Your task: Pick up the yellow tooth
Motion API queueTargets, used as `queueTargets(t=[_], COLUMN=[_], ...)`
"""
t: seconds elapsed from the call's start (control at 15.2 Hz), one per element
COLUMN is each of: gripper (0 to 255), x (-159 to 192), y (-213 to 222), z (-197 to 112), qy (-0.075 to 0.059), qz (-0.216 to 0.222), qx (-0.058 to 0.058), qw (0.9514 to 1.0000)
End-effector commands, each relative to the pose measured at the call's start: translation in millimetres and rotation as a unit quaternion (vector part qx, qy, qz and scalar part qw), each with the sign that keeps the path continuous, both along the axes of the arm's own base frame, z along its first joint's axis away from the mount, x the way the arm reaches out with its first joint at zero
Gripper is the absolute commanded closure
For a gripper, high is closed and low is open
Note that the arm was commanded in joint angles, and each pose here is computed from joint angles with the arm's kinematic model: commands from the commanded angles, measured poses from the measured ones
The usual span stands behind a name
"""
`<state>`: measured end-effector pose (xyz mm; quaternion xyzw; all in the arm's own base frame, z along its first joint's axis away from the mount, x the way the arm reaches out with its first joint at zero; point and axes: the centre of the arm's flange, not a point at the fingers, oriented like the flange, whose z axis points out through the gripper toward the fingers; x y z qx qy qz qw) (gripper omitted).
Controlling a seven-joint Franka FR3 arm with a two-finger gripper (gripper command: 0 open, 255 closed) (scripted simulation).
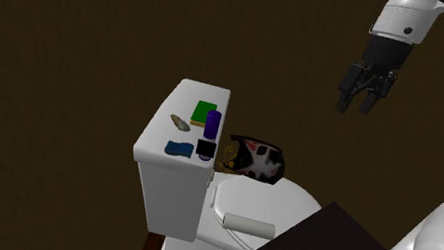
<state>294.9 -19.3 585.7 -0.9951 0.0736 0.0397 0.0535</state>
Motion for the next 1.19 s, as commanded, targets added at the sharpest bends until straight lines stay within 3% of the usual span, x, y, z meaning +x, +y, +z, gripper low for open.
queueTargets(t=[0.0, 1.12], gripper=[0, 0], x=[0, 168], y=[0, 130], z=[0, -87], qy=[0.0, -0.006], qz=[0.0, 0.042], qx=[0.0, -0.035], qw=[1.0, 0.9985])
